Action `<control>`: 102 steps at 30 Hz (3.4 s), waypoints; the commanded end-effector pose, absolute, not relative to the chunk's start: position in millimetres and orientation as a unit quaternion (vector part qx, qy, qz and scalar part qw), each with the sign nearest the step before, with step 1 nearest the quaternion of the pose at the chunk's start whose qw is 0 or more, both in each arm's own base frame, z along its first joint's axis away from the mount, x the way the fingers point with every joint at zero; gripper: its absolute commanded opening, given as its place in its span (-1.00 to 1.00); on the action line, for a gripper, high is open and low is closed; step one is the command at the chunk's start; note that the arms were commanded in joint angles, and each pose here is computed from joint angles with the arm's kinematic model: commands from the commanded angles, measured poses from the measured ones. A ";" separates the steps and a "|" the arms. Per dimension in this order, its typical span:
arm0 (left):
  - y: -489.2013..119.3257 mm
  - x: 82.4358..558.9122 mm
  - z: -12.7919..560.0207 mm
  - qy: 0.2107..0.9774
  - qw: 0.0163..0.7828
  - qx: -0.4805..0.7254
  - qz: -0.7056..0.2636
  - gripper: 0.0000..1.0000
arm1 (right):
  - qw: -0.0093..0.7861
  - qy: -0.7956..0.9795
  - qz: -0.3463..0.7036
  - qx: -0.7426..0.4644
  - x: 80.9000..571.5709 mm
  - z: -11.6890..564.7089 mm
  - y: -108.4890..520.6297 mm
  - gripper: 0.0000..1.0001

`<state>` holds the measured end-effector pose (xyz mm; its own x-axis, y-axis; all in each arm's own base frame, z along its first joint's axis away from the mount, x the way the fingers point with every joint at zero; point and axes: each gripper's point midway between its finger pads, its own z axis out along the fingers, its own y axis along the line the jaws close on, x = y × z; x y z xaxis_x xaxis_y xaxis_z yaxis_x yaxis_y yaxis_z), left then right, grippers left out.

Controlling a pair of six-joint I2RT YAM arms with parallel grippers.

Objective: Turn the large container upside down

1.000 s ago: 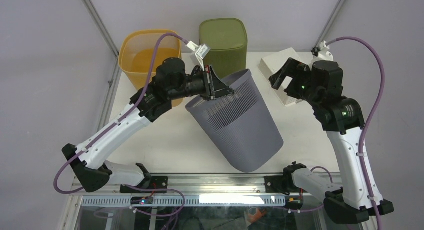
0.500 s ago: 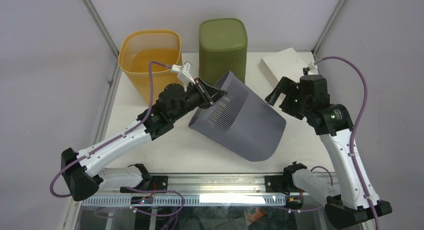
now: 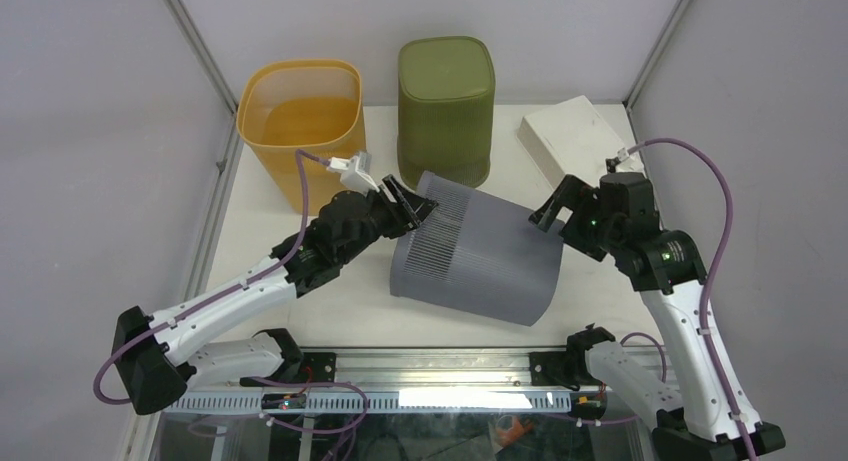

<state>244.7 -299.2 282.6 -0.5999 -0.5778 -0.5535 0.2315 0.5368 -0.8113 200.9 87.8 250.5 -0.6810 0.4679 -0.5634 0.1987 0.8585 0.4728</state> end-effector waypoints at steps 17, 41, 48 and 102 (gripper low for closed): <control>-272.9 255.3 310.5 0.796 0.507 -0.010 -0.331 0.71 | 0.301 0.909 0.231 0.171 170.1 219.5 101.2 0.97; -266.4 226.8 281.9 0.851 0.429 0.046 -0.299 -0.07 | 0.372 0.858 0.301 0.186 187.1 273.4 113.2 0.93; -262.2 229.7 262.0 0.864 0.421 0.036 -0.275 -0.60 | 0.378 0.851 0.323 0.172 190.8 284.9 121.0 0.55; -234.4 234.3 250.4 0.880 0.429 0.025 -0.202 -0.55 | 0.340 0.848 0.380 0.144 191.5 269.5 146.4 0.61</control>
